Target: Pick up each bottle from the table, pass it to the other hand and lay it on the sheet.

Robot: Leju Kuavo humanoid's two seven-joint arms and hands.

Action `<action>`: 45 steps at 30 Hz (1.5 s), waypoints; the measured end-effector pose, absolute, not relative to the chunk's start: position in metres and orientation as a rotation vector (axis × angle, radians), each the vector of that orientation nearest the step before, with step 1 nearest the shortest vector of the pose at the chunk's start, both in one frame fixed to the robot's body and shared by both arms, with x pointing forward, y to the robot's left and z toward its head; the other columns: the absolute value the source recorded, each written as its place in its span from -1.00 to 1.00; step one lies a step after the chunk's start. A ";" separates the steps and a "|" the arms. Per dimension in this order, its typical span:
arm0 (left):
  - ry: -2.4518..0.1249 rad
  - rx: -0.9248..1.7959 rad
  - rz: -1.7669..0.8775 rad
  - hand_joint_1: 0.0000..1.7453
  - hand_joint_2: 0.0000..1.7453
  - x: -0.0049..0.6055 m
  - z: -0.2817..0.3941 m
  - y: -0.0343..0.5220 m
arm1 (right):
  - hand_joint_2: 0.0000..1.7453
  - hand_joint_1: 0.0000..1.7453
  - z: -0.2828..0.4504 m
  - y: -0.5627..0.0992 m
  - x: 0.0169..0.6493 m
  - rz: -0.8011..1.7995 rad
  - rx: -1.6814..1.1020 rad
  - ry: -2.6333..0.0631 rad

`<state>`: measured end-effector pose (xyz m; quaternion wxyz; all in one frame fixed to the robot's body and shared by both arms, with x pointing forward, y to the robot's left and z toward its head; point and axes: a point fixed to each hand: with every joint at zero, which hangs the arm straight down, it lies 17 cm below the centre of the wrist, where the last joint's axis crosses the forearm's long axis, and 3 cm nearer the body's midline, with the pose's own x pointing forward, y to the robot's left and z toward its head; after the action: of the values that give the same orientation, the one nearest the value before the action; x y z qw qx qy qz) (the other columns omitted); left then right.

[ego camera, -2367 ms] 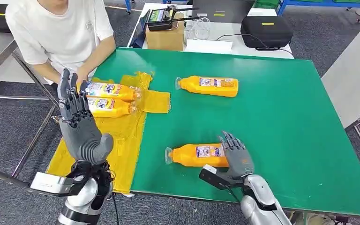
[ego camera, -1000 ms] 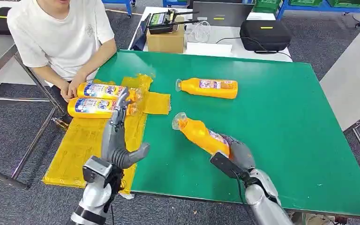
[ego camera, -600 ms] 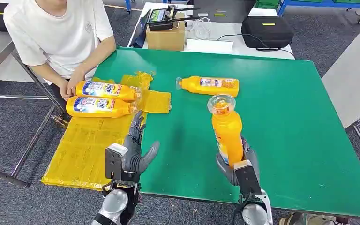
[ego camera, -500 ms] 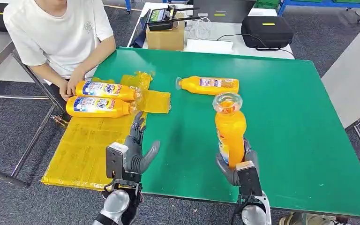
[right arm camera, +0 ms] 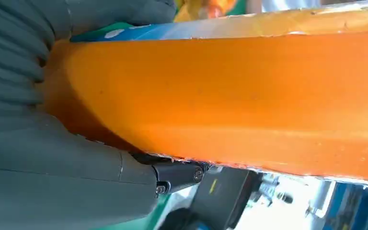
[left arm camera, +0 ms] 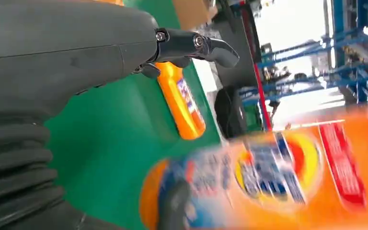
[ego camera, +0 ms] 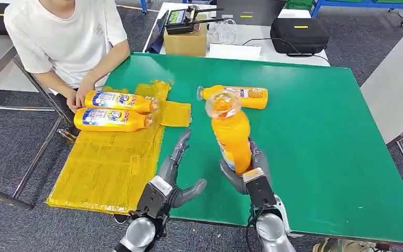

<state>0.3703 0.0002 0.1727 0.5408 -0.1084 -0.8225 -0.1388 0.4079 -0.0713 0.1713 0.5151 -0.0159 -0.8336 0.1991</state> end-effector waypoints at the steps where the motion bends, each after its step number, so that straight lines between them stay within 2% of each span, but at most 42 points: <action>1: -1.957 -0.261 -0.343 -1.00 1.00 0.369 0.173 -0.002 | 1.00 1.00 0.172 -0.065 0.407 0.511 -0.042 -2.009; 7: -1.919 -0.278 -0.303 -1.00 1.00 0.372 0.170 0.000 | 1.00 1.00 0.175 -0.038 0.400 0.615 -0.028 -2.030; 11: -1.768 -0.430 -0.149 -1.00 1.00 0.383 0.161 0.003 | 1.00 1.00 0.175 -0.022 0.392 0.650 0.002 -2.031; 21: -1.804 -0.448 -0.047 -1.00 1.00 0.389 0.177 0.022 | 1.00 1.00 0.167 0.019 0.372 0.828 0.060 -2.031; 26: -1.867 -0.369 -0.009 -1.00 1.00 0.394 0.189 0.040 | 1.00 1.00 0.139 0.043 0.364 1.033 0.044 -1.954; 27: -1.876 -0.344 -0.006 -0.74 1.00 0.395 0.189 0.044 | 1.00 1.00 0.134 0.045 0.364 1.062 0.044 -1.939; 28: -1.883 -0.323 -0.004 0.56 1.00 0.395 0.189 0.047 | 1.00 1.00 0.128 0.047 0.365 1.094 0.045 -1.924; 29: -1.885 -0.311 -0.001 0.90 1.00 0.395 0.188 0.049 | 1.00 1.00 0.125 0.049 0.366 1.116 0.046 -1.916; 30: -1.883 -0.309 0.001 1.00 1.00 0.395 0.188 0.050 | 1.00 1.00 0.123 0.049 0.366 1.131 0.045 -1.913; 37: -1.877 -0.304 0.007 1.00 1.00 0.395 0.185 0.052 | 1.00 1.00 0.118 0.051 0.368 1.154 0.043 -1.901; 38: -1.861 -0.280 0.022 1.00 1.00 0.397 0.179 0.059 | 1.00 0.90 0.108 0.052 0.374 1.201 0.022 -1.862; 39: -1.847 -0.274 0.029 1.00 1.00 0.398 0.176 0.062 | 1.00 0.54 0.104 0.053 0.377 1.224 0.006 -1.847; 40: -1.840 -0.274 0.031 1.00 1.00 0.399 0.174 0.063 | 1.00 -0.38 0.104 0.053 0.379 1.231 0.001 -1.845; 41: -1.829 -0.279 0.036 1.00 1.00 0.400 0.173 0.064 | 1.00 -1.00 0.104 0.053 0.380 1.233 -0.004 -1.846; 45: -1.787 -0.325 0.050 1.00 1.00 0.403 0.169 0.062 | 1.00 -1.00 0.102 0.049 0.382 1.214 -0.052 -1.851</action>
<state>0.4025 0.0616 0.1694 0.6150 -0.1409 -0.7755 0.0217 0.3825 0.0490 0.1019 0.4475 -0.0209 -0.7476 0.4903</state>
